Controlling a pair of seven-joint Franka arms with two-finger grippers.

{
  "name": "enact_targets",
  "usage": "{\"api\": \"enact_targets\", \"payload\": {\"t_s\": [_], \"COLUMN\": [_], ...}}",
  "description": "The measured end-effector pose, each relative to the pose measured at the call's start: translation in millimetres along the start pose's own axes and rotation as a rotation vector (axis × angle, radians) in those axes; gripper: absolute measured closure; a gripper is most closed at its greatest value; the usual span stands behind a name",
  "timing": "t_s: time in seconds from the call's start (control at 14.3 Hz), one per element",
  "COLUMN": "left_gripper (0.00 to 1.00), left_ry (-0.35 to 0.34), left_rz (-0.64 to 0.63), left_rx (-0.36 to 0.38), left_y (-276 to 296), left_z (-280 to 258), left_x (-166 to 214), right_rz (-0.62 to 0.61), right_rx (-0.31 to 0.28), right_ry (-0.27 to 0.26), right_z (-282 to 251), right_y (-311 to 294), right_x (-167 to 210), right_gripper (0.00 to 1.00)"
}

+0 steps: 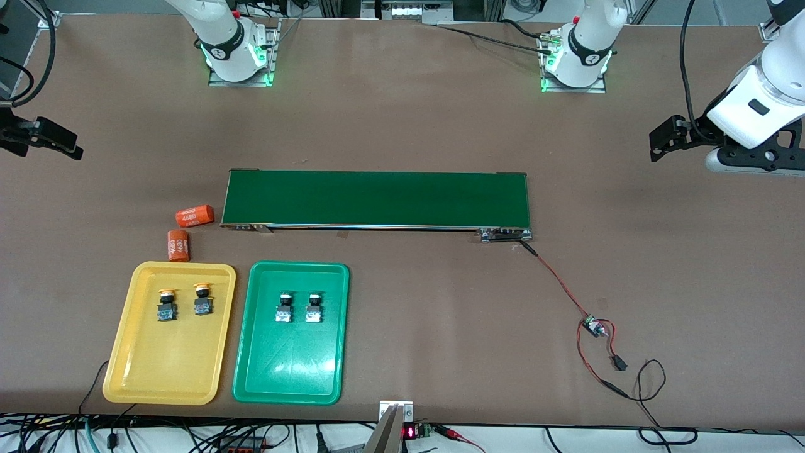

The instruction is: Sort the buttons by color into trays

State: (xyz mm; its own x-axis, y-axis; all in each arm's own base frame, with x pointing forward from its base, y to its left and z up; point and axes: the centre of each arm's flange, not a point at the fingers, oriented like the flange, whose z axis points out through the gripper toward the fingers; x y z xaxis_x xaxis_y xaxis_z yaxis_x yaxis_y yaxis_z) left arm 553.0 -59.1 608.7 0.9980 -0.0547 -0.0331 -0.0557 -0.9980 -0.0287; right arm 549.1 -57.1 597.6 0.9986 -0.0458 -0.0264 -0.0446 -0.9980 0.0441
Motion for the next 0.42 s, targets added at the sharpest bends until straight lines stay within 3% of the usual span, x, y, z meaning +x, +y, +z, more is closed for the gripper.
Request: {"api": "enact_targets", "payload": {"t_s": [0.42], "left_gripper": [0.00], "left_ry": [0.000], "left_rz": [0.000], "left_rx": [0.000], "left_y": [0.2], "left_z": [-0.2], "left_x": [0.0], "right_rz": [0.053], "right_rx": [-0.001], "right_ry": [0.002], "right_z": [-1.3], "right_y": [-5.7], "right_x": [-0.1], "right_gripper": [0.00]}}
